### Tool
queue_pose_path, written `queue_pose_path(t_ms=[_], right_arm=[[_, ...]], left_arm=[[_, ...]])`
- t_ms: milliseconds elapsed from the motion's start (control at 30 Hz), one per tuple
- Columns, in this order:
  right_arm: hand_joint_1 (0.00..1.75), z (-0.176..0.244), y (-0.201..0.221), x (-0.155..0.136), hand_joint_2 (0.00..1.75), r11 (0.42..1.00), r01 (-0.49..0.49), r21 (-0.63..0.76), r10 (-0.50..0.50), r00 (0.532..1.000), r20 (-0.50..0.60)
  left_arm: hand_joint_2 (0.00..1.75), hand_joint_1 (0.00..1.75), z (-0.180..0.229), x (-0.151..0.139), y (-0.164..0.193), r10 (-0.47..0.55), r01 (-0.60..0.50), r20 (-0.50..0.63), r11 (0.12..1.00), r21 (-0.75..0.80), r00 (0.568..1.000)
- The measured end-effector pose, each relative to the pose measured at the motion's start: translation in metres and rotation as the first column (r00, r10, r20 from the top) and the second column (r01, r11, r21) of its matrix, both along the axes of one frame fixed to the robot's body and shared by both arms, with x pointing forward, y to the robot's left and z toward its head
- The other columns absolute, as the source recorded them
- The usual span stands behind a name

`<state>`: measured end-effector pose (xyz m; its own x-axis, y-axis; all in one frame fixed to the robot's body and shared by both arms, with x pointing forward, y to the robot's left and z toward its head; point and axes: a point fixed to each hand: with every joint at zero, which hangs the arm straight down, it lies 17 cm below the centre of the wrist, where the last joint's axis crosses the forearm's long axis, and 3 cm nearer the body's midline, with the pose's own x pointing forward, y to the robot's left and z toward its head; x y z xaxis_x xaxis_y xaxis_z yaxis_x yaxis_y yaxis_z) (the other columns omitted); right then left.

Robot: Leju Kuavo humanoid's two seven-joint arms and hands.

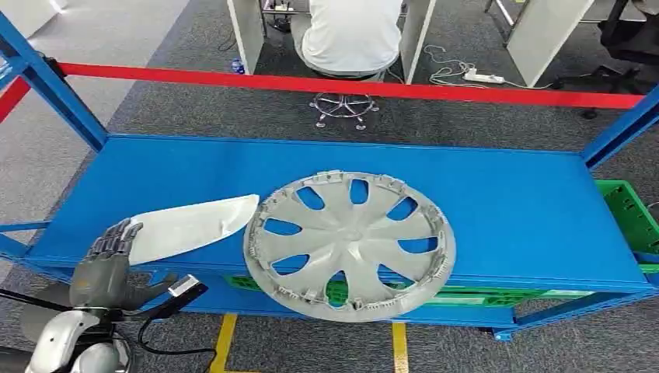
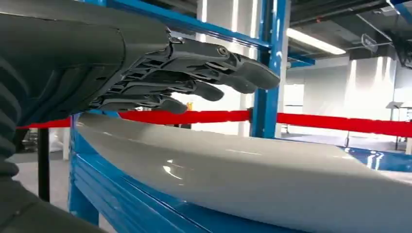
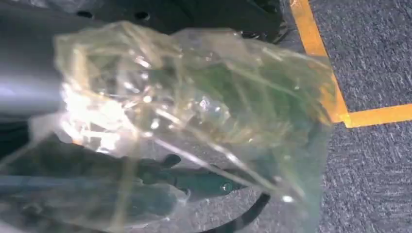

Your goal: Take the parts from the cabinet and place them on the table.

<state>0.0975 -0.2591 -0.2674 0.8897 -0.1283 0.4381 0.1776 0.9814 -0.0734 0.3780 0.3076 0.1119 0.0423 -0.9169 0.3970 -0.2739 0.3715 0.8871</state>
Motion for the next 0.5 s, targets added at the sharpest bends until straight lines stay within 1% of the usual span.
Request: queue_pose_path(t_ms=[400, 500], right_arm=[[0.0, 0.0, 0.0006, -0.0001, 0.0, 1.0, -0.005, 0.0, 0.005, 1.0, 0.0], [0.0, 0.0, 0.0014, -0.0001, 0.0, 1.0, -0.013, 0.0, 0.013, 1.0, 0.0]], left_arm=[[1.75, 0.0, -0.0004, 0.0004, -0.0036, -0.008, 0.008, -0.001, 1.0, -0.001, 1.0], [1.75, 0.0, -0.0097, 0.0041, -0.0061, -0.023, 0.022, -0.05, 1.0, -0.017, 0.999]])
